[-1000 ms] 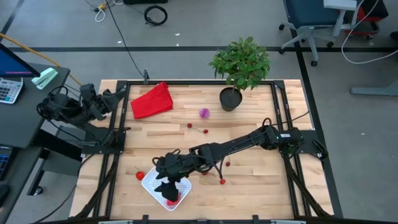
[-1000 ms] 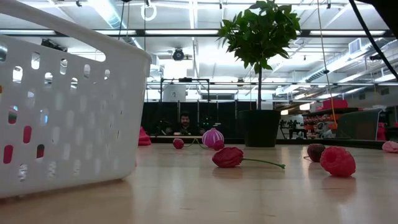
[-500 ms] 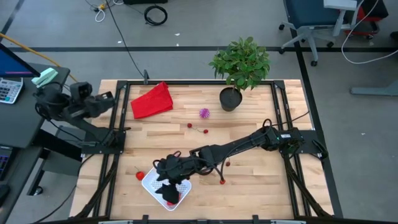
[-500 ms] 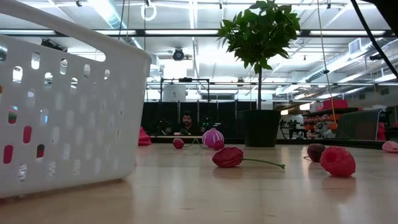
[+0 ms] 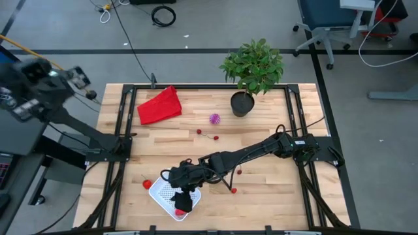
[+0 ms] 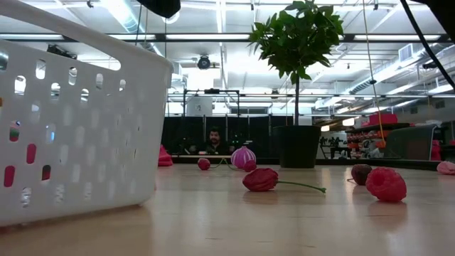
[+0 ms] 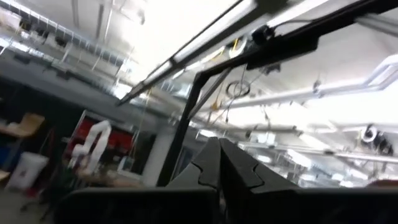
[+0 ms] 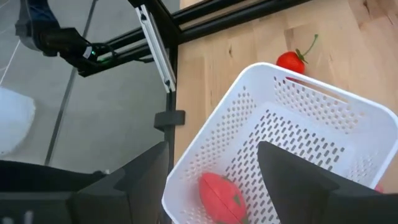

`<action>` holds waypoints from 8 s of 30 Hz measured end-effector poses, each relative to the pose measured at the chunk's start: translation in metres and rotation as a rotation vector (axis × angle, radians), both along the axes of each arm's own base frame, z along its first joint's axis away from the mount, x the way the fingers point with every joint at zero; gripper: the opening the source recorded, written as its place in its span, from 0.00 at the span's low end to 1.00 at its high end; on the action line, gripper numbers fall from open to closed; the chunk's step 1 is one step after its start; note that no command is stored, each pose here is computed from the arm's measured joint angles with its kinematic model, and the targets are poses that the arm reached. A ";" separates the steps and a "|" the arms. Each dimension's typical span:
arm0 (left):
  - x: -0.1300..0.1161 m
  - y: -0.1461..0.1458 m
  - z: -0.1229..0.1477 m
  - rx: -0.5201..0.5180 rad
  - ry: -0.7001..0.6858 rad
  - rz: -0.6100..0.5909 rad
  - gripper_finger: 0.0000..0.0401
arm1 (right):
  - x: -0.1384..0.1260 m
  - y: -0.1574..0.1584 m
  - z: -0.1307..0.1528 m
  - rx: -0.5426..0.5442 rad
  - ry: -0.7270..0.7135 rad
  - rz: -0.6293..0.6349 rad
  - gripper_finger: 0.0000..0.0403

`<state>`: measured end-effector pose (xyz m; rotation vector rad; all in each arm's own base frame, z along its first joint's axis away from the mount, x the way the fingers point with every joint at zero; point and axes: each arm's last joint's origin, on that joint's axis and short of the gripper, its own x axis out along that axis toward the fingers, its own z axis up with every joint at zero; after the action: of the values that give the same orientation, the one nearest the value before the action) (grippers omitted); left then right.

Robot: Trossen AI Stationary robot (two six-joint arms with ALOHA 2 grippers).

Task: Pick and placing Produce into tupperware
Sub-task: Put the strawberry in the basket

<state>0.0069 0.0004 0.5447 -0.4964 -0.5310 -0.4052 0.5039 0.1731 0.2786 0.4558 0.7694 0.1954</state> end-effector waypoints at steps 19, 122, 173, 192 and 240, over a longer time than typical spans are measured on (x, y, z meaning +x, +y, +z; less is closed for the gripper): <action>0.029 -0.008 0.037 0.058 0.648 0.110 0.02 | 0.005 -0.014 0.000 -0.020 -0.010 -0.022 0.63; 0.133 -0.095 -0.372 0.608 1.896 -0.253 0.39 | 0.003 -0.008 0.000 -0.014 -0.008 -0.017 0.63; 0.147 -0.103 -0.398 0.488 2.070 -0.289 0.28 | 0.003 -0.008 0.000 -0.033 -0.017 0.000 0.63; 0.147 -0.102 -0.397 0.434 2.103 -0.326 0.18 | 0.003 -0.010 0.000 -0.041 -0.021 0.003 0.63; 0.159 -0.089 -0.398 0.271 2.095 -0.127 0.04 | 0.004 -0.011 0.001 -0.043 -0.022 0.003 0.63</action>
<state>0.1656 -0.0885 0.1470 -0.4465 1.5604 0.0784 0.5077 0.1616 0.2792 0.4107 0.7514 0.1862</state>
